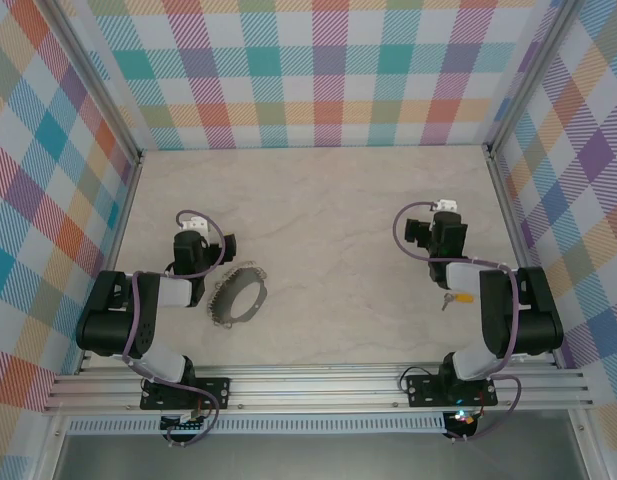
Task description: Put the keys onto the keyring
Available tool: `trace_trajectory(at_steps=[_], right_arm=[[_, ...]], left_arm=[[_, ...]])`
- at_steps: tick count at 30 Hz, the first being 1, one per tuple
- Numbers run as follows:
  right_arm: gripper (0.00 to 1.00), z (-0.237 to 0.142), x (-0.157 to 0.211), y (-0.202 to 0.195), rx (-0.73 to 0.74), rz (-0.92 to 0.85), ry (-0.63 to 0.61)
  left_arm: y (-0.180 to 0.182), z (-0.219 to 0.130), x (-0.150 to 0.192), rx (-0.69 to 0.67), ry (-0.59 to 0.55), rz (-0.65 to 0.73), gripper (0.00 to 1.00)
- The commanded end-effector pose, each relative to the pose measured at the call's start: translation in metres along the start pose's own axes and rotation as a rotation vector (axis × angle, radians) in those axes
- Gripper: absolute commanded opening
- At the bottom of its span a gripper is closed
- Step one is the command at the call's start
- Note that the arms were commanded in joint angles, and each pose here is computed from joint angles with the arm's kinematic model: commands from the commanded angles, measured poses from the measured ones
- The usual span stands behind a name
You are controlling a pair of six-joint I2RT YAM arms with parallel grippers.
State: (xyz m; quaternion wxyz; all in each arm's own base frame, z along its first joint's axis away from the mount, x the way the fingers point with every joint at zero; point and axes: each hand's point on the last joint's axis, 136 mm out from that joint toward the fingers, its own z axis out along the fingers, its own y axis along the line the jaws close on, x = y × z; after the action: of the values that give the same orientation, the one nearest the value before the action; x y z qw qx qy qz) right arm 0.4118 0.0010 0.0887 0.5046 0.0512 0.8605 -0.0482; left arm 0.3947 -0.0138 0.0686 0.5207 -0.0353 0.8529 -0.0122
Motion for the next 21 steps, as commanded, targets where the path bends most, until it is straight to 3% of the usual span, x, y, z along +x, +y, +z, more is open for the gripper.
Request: trace_trajectory(at_steps=[1,10,17,21], right_arm=[[1.0,0.002,-0.003,0.0,0.013,-0.027,0.003],[1.0,-0.011,-0.007,-0.007,0.028,0.009,-0.089],[1.0,-0.036,-0.016,0.021,-0.158,-0.06,-0.164],[1.0,-0.052,-0.03,0.018,-0.155,-0.054,-0.202]], left_arm=[[0.0,0.0,-0.011,0.008,-0.042,0.003,1.0],[0.0,0.0,-0.011,0.01,-0.042,0.003,1.0],[-0.003,0.0,-0.011,0.037,-0.041,0.004,1.0],[-0.004,-0.001,-0.016,0.037,-0.028,0.008,1.0]])
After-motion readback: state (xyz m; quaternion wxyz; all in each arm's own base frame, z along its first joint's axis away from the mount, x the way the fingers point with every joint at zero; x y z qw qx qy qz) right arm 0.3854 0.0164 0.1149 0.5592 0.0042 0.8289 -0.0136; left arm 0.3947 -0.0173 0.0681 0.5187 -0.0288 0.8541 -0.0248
